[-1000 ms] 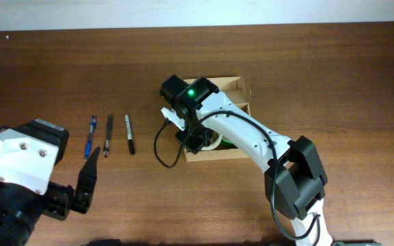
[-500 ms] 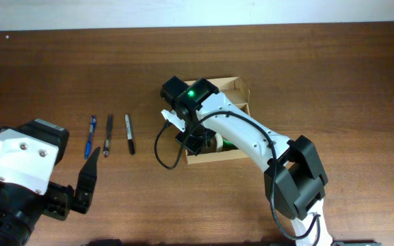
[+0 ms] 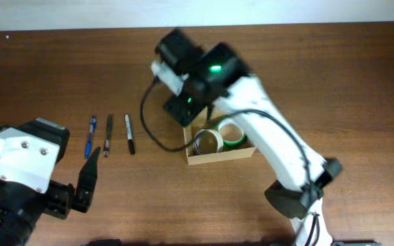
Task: Pack container
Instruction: 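Carry the white tape roll into the box beside the green tape, then release the white tape and move the right gripper over the yellow highlighter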
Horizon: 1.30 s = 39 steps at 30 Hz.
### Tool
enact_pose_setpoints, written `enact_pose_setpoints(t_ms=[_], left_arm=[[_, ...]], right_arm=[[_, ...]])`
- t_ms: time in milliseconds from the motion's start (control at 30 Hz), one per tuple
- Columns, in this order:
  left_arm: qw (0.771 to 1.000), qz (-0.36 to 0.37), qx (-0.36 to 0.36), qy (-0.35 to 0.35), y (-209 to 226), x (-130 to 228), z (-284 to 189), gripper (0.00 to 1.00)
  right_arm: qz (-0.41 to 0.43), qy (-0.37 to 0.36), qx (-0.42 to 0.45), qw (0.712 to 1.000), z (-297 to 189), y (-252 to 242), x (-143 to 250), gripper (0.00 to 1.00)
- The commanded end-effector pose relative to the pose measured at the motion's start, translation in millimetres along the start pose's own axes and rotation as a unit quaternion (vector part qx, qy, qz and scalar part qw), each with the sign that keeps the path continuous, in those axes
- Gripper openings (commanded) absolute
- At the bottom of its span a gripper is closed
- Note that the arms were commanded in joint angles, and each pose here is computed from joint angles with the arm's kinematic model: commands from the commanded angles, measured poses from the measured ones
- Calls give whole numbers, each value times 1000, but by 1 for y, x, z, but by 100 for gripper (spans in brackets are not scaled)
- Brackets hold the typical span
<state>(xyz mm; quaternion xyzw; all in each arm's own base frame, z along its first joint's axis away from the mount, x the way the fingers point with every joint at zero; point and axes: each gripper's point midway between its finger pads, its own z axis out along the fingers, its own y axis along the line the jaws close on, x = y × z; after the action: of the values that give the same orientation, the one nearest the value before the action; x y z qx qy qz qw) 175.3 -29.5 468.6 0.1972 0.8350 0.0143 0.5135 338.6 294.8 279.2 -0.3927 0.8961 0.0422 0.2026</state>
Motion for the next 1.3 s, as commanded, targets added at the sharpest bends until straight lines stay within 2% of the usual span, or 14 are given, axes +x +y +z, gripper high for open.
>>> enact_pose_setpoints(t_ms=[0,100,233,367,467,633,767,1067,1267], left_arm=[[1000,3,1,24,2,10,12,99],[999,0,6,36,2,15,22,99],[999,-2,12,48,1,21,30,99],[999,-2,12,47,1,20,30,99],[999,-2,12,46,1,20,30,99],[999,-1,10,41,2,18,30,99],[999,0,9,39,3,17,30,99],[999,0,9,39,3,17,30,99],[999,1,8,36,3,15,30,99]], right_arm=[[81,-71,95,990,-63,-56,-3,92],[175,-85,114,974,-79,-103,12,100],[288,-61,134,946,-75,-171,49,99],[370,25,159,915,-49,-233,115,99],[398,103,147,900,-24,-256,168,99],[392,223,90,888,28,-243,229,97],[364,284,66,884,69,-213,248,95],[326,341,39,881,111,-174,273,96],[316,350,10,882,126,-159,284,96]])
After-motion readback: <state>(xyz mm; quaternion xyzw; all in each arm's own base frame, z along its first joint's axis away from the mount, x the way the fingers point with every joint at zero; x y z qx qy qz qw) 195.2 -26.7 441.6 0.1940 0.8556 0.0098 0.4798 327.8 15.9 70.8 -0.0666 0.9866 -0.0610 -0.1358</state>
